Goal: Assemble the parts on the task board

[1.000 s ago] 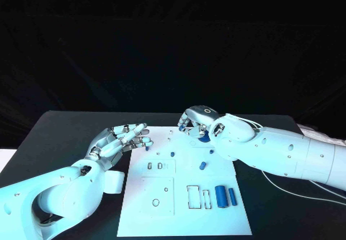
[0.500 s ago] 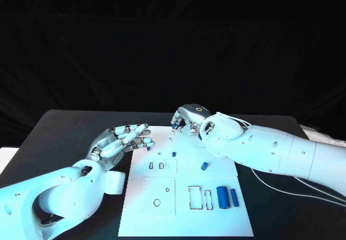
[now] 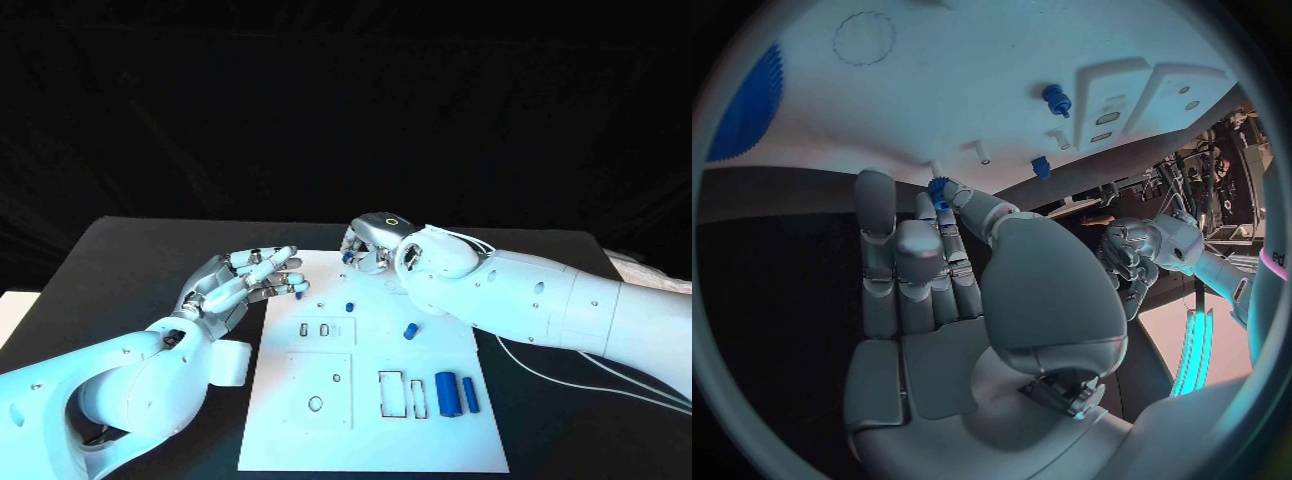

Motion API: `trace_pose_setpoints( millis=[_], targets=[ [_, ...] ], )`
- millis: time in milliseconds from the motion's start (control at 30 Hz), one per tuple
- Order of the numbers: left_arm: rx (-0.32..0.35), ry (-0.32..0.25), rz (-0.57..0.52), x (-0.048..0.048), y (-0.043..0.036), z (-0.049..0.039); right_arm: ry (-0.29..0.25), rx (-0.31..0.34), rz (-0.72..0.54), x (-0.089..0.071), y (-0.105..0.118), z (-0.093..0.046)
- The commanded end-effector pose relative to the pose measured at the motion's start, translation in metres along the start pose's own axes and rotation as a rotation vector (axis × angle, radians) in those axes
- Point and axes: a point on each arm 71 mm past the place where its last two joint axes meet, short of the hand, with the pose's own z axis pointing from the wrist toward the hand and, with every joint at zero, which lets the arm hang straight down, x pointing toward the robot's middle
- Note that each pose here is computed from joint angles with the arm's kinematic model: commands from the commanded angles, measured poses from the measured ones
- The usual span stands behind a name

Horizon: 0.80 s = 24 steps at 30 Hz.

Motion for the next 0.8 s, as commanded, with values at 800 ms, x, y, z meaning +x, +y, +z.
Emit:
trace_pose_setpoints(
  millis=[800],
  targets=[
    [-0.012, 0.020, -0.036, 0.0031, -0.0002, 0.0003, 0.063, 0.043, -0.031, 0.0094, -0.0007, 0.0044]
  ],
)
